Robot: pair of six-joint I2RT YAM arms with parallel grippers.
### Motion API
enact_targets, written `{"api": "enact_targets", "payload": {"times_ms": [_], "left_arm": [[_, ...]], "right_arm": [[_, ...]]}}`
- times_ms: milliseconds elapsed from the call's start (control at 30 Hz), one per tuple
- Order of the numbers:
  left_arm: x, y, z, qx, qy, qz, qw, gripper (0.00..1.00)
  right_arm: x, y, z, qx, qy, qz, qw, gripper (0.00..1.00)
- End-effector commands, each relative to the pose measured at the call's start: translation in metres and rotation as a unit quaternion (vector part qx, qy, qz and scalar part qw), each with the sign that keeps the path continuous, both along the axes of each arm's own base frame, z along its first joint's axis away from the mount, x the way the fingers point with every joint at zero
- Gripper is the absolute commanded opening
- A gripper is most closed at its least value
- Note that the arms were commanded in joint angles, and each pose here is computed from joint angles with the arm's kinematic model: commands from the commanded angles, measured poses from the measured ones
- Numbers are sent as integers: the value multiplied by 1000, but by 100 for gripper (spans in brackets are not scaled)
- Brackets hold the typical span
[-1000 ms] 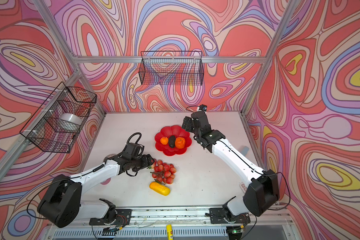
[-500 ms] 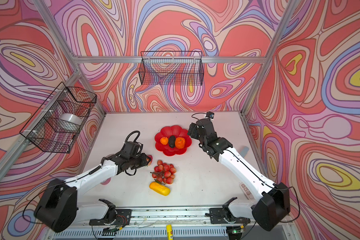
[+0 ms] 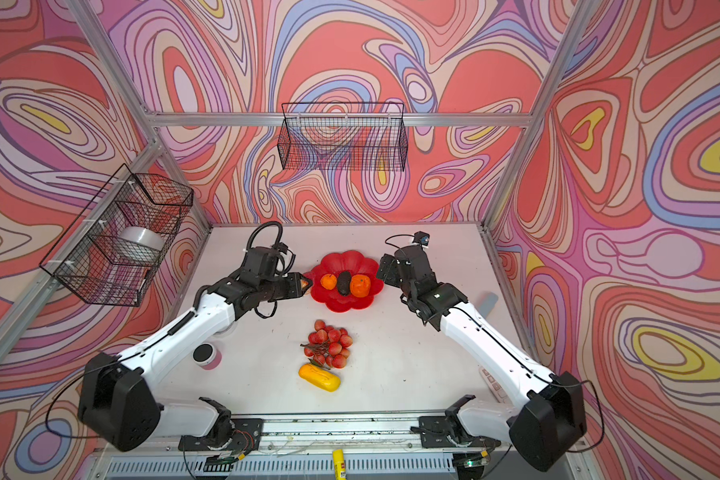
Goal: Place and organize the fake fruits in the fruit bowl
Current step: 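Place the peach in the red bowl with the left gripper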
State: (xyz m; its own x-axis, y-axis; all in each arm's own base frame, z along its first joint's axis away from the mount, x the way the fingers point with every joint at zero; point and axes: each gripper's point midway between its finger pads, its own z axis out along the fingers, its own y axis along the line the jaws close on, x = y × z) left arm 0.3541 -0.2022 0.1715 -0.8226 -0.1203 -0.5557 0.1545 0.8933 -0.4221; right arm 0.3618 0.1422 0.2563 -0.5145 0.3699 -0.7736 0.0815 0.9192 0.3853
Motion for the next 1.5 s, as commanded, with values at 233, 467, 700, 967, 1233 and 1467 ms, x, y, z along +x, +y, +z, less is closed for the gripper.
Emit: {"api": "enact_targets", "payload": {"times_ms": [233, 467, 700, 967, 1233, 1467], "left_arm": [[29, -55, -57, 38, 62, -63, 995, 27], [35, -63, -87, 59, 88, -66, 992, 27], [34, -60, -111, 76, 124, -48, 988, 35], [35, -57, -89, 67, 104, -32, 992, 58], [41, -42, -3, 41, -11, -1, 999, 69], [33, 16, 82, 43, -156, 90, 983, 78]], "right_arm": [[-13, -13, 4, -20, 0, -4, 1000, 98], [-14, -18, 1, -31, 3, -12, 999, 98], [-12, -18, 1, -33, 2, -15, 999, 98], [-12, -17, 3, -38, -1, -7, 999, 98], [-8, 5, 2, -46, 11, 55, 997, 93], [-30, 69, -23, -83, 50, 191, 977, 86]]}}
